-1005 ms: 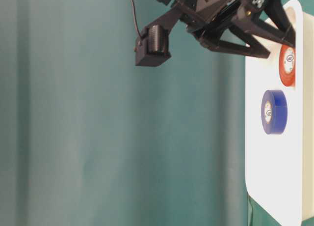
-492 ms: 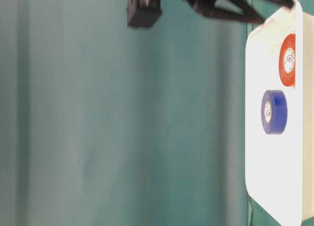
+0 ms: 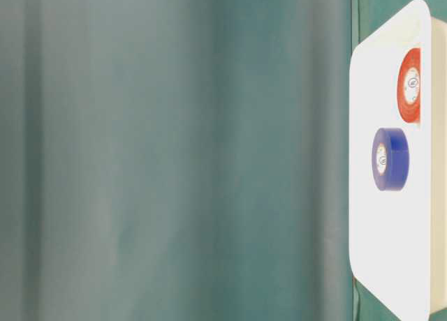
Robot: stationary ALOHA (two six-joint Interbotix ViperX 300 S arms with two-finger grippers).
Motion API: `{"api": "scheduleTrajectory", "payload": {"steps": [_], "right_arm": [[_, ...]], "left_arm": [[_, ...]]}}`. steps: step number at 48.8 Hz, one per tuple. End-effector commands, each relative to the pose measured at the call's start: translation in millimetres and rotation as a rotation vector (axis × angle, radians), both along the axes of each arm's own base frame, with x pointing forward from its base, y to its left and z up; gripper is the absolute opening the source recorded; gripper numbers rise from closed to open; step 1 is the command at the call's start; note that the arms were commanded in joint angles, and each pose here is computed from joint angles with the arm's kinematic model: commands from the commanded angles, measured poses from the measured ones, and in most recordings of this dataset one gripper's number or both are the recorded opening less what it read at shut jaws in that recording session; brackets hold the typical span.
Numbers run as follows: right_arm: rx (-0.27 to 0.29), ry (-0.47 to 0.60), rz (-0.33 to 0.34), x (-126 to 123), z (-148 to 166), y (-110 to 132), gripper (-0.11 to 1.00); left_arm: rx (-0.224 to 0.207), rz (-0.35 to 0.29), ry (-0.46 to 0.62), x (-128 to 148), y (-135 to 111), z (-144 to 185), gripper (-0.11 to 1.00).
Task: Put the tape into the white case with the right arm.
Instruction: 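Open the right gripper and withdraw it to the right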
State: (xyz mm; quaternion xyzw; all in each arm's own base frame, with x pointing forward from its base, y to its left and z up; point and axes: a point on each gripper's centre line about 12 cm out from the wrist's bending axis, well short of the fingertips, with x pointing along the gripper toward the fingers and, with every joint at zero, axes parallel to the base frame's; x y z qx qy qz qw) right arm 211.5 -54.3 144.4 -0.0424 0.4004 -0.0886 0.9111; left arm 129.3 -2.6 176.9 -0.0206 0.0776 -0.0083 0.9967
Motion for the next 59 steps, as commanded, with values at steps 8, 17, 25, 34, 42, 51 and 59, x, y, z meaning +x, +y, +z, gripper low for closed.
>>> {"api": "scheduleTrajectory", "payload": {"steps": [8,17,25,34,42,51,59], "right_arm": [[-0.014,-0.093,0.008,-24,3,7,0.58],[-0.019,-0.142,0.014,-35,2,11,0.58],[-0.025,-0.169,0.014,-37,6,11,0.58],[-0.019,-0.167,0.040,-34,6,15,0.58],[0.003,-0.152,0.149,-27,4,36,0.58],[0.069,-0.129,0.246,-25,0,64,0.58],[0.102,-0.114,0.314,-26,-3,81,0.58]], "left_arm": [[0.001,-0.002,-0.015,1,0,5,0.00],[0.000,-0.001,-0.015,1,0,5,0.00],[0.001,-0.002,-0.014,1,0,5,0.00],[0.000,-0.001,-0.014,1,0,5,0.00],[0.001,-0.002,-0.014,1,0,5,0.00],[0.001,-0.002,-0.014,1,0,5,0.00],[0.001,-0.002,-0.014,1,0,5,0.00]]}}
